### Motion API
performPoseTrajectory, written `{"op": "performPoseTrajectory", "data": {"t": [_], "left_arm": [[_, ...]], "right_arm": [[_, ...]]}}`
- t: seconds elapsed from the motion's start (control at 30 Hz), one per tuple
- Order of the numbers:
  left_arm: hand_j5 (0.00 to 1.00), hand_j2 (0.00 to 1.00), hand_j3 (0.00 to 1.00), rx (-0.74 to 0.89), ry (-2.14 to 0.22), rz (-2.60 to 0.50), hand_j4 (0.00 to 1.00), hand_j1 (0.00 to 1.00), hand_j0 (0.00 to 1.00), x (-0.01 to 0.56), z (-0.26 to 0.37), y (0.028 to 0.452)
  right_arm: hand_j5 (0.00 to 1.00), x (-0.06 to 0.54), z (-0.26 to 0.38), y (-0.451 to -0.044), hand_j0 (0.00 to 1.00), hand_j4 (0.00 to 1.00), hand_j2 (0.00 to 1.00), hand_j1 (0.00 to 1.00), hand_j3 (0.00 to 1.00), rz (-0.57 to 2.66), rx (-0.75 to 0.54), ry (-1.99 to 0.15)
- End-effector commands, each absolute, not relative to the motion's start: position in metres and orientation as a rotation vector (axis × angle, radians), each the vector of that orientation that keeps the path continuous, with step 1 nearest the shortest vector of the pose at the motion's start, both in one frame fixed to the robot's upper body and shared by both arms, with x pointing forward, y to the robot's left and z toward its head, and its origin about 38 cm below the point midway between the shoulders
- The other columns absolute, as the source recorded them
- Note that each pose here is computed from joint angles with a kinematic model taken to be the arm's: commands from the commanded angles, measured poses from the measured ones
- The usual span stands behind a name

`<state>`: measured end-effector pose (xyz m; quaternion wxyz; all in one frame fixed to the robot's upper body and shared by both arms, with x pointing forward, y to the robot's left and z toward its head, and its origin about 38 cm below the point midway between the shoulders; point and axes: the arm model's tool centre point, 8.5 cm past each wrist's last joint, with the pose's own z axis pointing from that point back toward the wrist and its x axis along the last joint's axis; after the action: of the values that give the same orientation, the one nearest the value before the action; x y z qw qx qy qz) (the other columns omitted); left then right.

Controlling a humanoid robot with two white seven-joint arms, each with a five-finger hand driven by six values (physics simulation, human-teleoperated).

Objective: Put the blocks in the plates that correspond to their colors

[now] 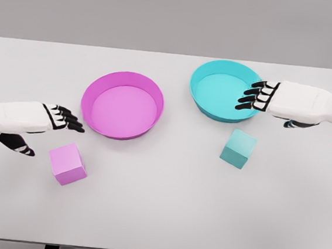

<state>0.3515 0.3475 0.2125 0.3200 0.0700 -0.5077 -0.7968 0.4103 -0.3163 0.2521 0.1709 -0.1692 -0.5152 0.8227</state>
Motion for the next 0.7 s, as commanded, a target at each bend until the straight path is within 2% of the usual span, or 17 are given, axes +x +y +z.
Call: {"op": "performPoseTrajectory", "data": {"t": [0.0,0.17,0.33,0.67], "left_arm": [[1.00,1.00,1.00,0.178,-1.341,-2.112,1.00,1.00,1.00,0.349,0.214,0.342],[1.00,1.00,1.00,0.162,-1.339,-2.138,1.00,1.00,1.00,0.344,0.209,0.335],[1.00,1.00,1.00,0.104,-1.325,-2.155,1.00,1.00,1.00,0.337,0.196,0.326],[1.00,1.00,1.00,0.111,-1.314,-2.178,1.00,1.00,1.00,0.337,0.185,0.320]], "right_arm": [[1.00,0.399,0.226,-0.308,1.00,1.00,1.00,1.00,1.00,2.349,-0.358,-1.434],[1.00,0.395,0.211,-0.300,1.00,1.00,1.00,1.00,1.00,2.347,-0.284,-1.424],[1.00,0.396,0.207,-0.306,1.00,1.00,1.00,1.00,1.00,2.343,-0.285,-1.397],[1.00,0.410,0.203,-0.297,1.00,1.00,1.00,1.00,1.00,2.347,-0.289,-1.396]]}}
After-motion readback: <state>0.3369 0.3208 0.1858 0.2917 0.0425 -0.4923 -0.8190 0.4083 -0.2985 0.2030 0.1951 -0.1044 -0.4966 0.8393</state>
